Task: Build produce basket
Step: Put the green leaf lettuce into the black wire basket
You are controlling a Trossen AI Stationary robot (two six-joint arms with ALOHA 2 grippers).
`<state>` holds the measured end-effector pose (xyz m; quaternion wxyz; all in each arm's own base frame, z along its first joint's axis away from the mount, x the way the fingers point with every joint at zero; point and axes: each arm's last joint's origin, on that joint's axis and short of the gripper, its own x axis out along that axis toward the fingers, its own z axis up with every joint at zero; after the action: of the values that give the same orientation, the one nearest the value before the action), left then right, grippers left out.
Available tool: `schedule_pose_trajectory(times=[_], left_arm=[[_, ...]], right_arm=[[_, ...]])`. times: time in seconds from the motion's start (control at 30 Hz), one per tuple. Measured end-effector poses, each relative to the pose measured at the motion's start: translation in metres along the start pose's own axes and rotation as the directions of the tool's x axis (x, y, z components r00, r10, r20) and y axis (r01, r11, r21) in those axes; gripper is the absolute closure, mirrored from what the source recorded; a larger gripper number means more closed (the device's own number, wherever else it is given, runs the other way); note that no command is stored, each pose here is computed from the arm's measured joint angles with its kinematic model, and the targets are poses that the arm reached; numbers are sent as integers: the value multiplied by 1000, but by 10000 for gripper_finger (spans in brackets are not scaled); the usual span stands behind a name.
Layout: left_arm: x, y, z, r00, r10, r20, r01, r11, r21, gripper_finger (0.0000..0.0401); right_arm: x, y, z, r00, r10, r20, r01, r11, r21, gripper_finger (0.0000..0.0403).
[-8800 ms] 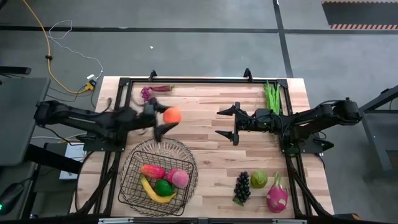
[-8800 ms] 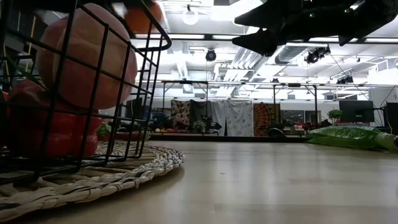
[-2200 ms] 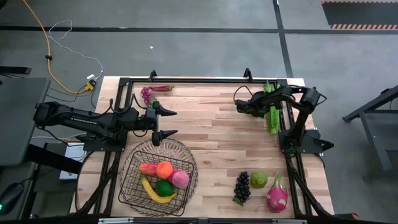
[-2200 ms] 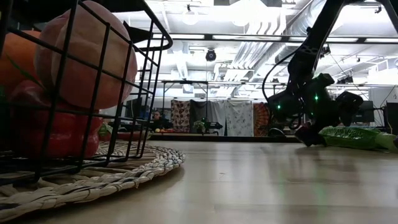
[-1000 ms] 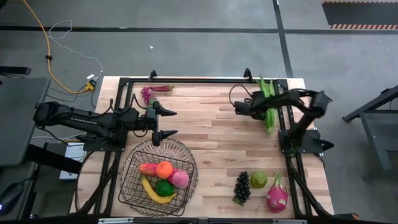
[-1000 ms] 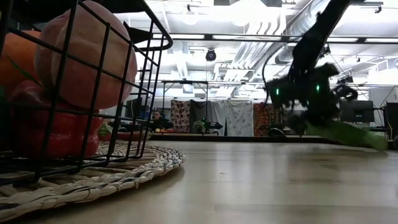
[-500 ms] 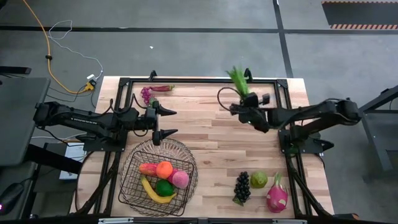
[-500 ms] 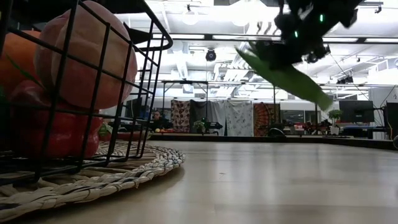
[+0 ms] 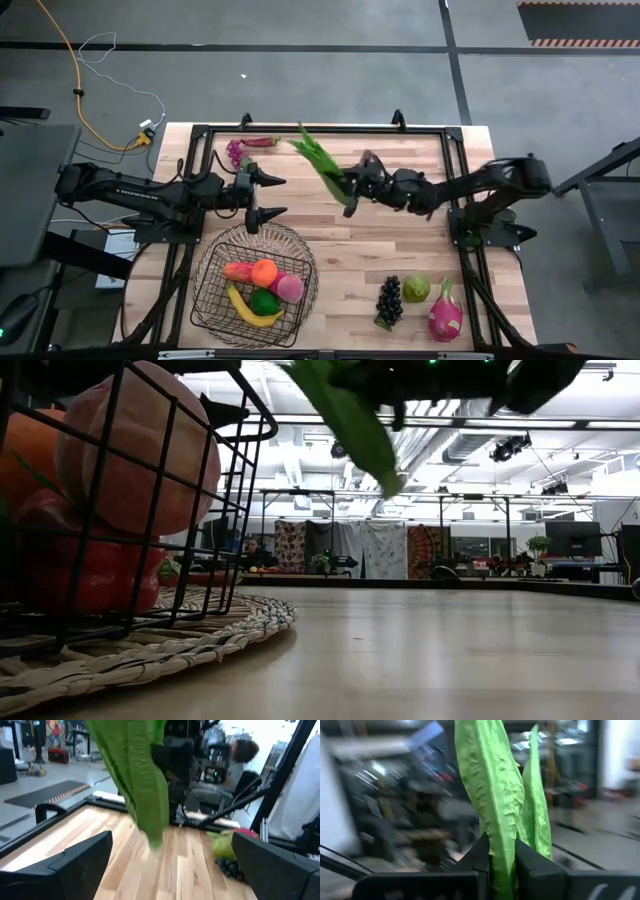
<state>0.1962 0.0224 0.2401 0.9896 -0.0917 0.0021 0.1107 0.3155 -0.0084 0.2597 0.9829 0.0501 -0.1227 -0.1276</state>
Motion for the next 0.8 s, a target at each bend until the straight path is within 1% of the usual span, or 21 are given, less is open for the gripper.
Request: schedule_pose_trajectory(times=[0.07,0.13,0.23,0.33,0.43,0.57,0.67,0.8], left_arm=[[5,-1,0,1000,-7,29,7,1000,-8,2],[12,-1,-3,999,-23,44,23,1000,-4,2],[24,-3,-10,997,-57,60,55,998,22,2],[35,-3,-19,993,-90,72,89,996,27,2],[45,-5,-24,988,-129,86,126,991,37,2],[61,-8,-25,978,-190,88,187,981,43,2],[73,-10,-28,978,-196,66,193,980,41,2],[88,-11,-33,981,-192,39,192,981,10,2]], right_arm=[[7,0,-7,996,61,59,-63,998,25,380],[14,3,-9,991,103,91,-107,993,40,380],[25,8,-7,982,157,104,-162,986,39,380],[32,16,-2,973,201,115,-206,978,34,380],[34,23,3,964,229,132,-234,972,23,380],[32,30,3,959,249,135,-255,966,28,380],[30,35,4,953,264,150,-271,962,33,380],[27,42,6,943,281,176,-292,955,39,380]])
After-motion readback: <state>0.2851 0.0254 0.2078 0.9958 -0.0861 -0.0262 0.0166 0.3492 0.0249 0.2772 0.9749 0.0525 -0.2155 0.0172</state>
